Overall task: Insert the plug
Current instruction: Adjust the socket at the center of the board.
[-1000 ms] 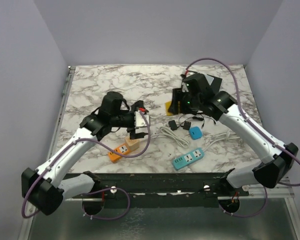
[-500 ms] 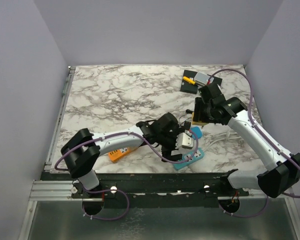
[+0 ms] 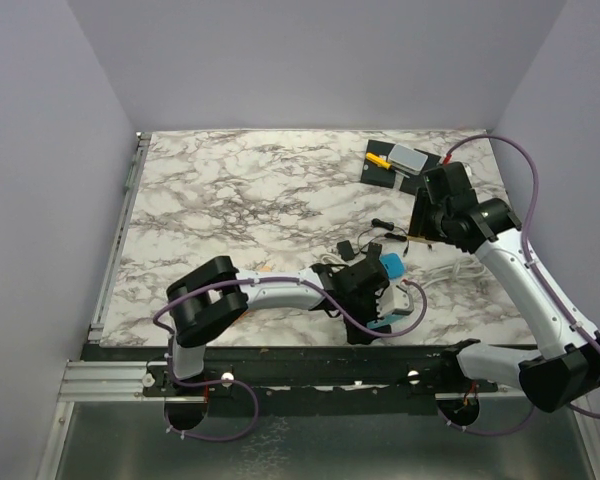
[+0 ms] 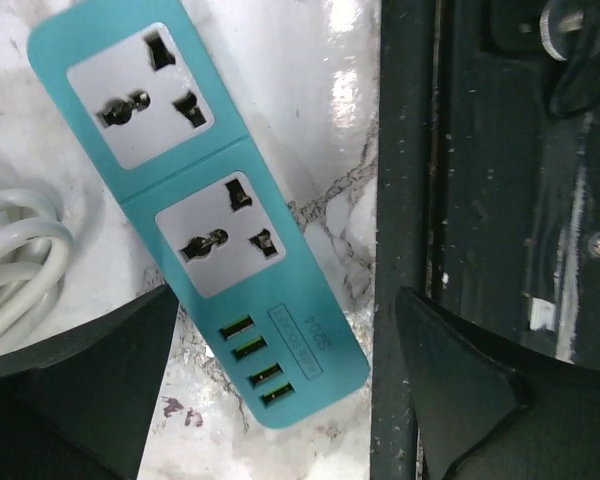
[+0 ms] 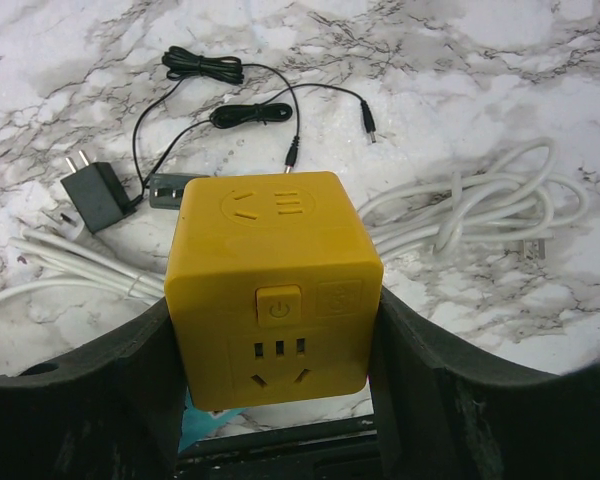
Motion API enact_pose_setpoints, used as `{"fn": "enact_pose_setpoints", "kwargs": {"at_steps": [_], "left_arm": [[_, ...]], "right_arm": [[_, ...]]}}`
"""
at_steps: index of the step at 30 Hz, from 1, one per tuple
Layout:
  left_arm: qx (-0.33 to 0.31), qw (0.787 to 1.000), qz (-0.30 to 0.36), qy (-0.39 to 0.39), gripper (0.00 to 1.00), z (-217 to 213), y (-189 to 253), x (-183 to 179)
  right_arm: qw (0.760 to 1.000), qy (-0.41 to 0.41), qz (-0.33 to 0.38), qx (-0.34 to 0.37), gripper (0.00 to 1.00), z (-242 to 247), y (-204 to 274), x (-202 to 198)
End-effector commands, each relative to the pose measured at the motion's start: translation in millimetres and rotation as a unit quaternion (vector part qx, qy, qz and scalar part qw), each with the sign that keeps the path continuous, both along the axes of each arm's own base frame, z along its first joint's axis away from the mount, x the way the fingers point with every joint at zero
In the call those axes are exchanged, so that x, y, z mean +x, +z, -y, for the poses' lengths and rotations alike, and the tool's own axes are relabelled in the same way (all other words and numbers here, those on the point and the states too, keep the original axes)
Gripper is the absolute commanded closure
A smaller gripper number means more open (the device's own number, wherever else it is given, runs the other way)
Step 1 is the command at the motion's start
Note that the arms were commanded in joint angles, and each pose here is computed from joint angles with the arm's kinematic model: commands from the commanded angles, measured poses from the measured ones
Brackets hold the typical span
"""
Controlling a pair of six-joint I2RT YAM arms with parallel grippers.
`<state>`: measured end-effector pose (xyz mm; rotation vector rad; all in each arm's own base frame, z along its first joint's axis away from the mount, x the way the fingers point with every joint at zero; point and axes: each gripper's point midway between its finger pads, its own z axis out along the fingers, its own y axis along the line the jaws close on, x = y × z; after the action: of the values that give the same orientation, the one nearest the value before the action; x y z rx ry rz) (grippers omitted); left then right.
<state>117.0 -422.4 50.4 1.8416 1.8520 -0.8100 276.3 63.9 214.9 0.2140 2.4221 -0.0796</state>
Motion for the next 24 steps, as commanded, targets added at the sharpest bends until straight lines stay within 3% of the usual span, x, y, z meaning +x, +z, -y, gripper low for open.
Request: {"fn": "enact_pose_setpoints", "kwargs": {"at_steps": [1,4,12,20,24], "left_arm": [[0.02,0.998,0.023,0.047,0.12,8.3,-11.5,18.4],[0.042,0.997,0.038,0.06,0.17,6.2,-22.2,27.3],[0.077,0.989,0.041,0.119,0.49,-19.7,-38.3,52.1],[0.104,0.985,0.038,0.135,0.55,-48.5,-48.3,78.4],[0.097,0.989,0.019,0.11,0.51,-47.4,-43.7,65.4]], "right_arm": [[1.0,-0.009,0.017,-0.024,0.99,15.7,15.9,-5.3],[0.999,-0.01,0.021,-0.026,0.99,18.1,18.5,-7.4],[1.0,0.002,0.015,-0.024,0.99,15.5,14.9,-7.6],[1.0,0.019,0.001,-0.011,0.99,6.2,2.6,-6.4],[0.999,0.047,-0.02,0.007,0.99,-4.5,-6.4,-10.6]]}}
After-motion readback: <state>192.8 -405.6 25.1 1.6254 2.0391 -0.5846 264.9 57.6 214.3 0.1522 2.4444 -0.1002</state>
